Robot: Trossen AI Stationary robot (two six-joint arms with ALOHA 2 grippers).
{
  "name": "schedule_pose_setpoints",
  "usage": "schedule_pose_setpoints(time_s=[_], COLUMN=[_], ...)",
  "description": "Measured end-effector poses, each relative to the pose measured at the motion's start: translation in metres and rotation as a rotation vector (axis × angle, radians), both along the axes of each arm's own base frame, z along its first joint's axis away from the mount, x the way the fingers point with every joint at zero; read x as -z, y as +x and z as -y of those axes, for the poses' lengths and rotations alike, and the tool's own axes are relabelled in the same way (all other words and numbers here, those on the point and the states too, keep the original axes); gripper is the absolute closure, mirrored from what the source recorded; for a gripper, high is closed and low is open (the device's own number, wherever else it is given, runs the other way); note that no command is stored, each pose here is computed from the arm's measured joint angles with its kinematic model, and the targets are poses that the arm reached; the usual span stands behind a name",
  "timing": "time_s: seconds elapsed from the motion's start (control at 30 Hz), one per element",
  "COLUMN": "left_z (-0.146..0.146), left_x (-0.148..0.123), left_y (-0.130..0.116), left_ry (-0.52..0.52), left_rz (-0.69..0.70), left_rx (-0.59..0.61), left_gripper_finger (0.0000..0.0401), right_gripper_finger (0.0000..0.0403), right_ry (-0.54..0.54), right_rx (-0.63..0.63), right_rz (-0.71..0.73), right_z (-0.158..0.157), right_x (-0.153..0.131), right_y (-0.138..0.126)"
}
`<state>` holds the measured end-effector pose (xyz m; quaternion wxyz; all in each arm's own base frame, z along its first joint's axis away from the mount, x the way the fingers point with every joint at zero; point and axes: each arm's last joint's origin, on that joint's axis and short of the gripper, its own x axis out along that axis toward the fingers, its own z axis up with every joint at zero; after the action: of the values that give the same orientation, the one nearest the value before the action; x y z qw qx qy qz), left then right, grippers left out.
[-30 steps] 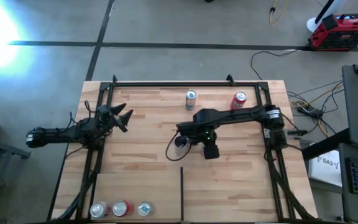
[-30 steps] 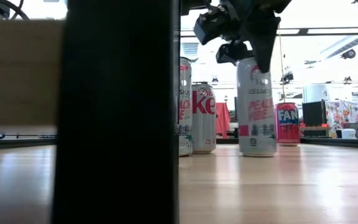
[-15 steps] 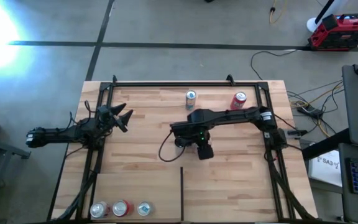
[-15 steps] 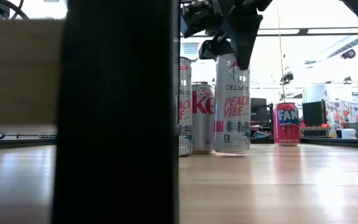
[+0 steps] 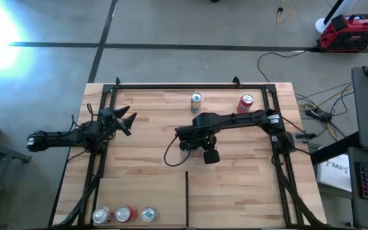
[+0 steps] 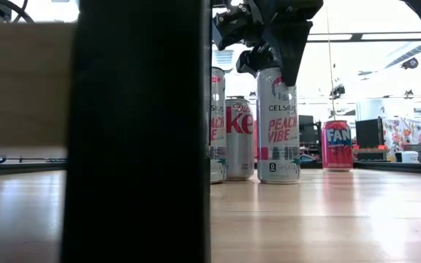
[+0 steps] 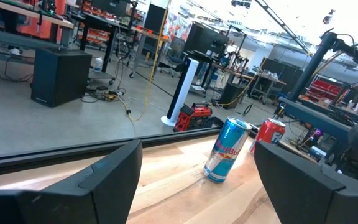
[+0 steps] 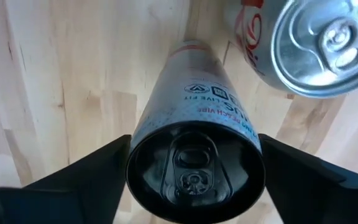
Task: Place canned beverage on shelf
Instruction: Move the bottom white pink soda can to the center of the table, then move the orange soda can to the center of the table
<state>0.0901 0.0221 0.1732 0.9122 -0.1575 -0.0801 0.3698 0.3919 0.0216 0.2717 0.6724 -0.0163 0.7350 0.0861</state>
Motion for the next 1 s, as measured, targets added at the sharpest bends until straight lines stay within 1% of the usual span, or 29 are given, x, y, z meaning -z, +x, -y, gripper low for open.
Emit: schedule_pose_setpoints(time_s=[0.1,0.2,0.33,0.53,0.67,0.77,0.9,1.0], left_z=[0.000,0.000,0.000,0.000,0.000,0.000,0.000,0.000], left_x=[0.000,0.000,0.000,0.000,0.000,0.000,0.000,0.000], left_y=[0.000,0.000,0.000,0.000,0.000,0.000,0.000,0.000], left_ry=[0.000,0.000,0.000,0.000,0.000,0.000,0.000,0.000], left_rz=[0.000,0.000,0.000,0.000,0.000,0.000,0.000,0.000], left_rx=[0.000,0.001,0.000,0.000,0.000,0.000,0.000,0.000], left_gripper_finger=[0.0107,0.0107,0.0107,0.0107,0.0107,0.0107,0.0107,0.0107], right_gripper_finger=[0.0048,0.0027,0.0022,0.0021,0.0021,0.0021,0.0021,0.0021], right_ry=[-0.005,-0.020,-0.032,-0.034,-0.101,-0.110,-0.107,-0.096], right_rx=[0.045,0.121,0.224,0.373,0.570,0.708,0.909,1.032], right_rz=[-0.005,-0.002,0.025,0.089,0.129,0.115,0.012,-0.061], right_z=[0.000,0.000,0.001,0.003,0.015,0.030,0.054,0.071], right_x=[0.000,-0.004,-0.015,-0.043,-0.057,-0.058,-0.043,-0.034], right_y=[0.000,0.000,-0.003,-0.018,-0.029,-0.039,-0.058,-0.079])
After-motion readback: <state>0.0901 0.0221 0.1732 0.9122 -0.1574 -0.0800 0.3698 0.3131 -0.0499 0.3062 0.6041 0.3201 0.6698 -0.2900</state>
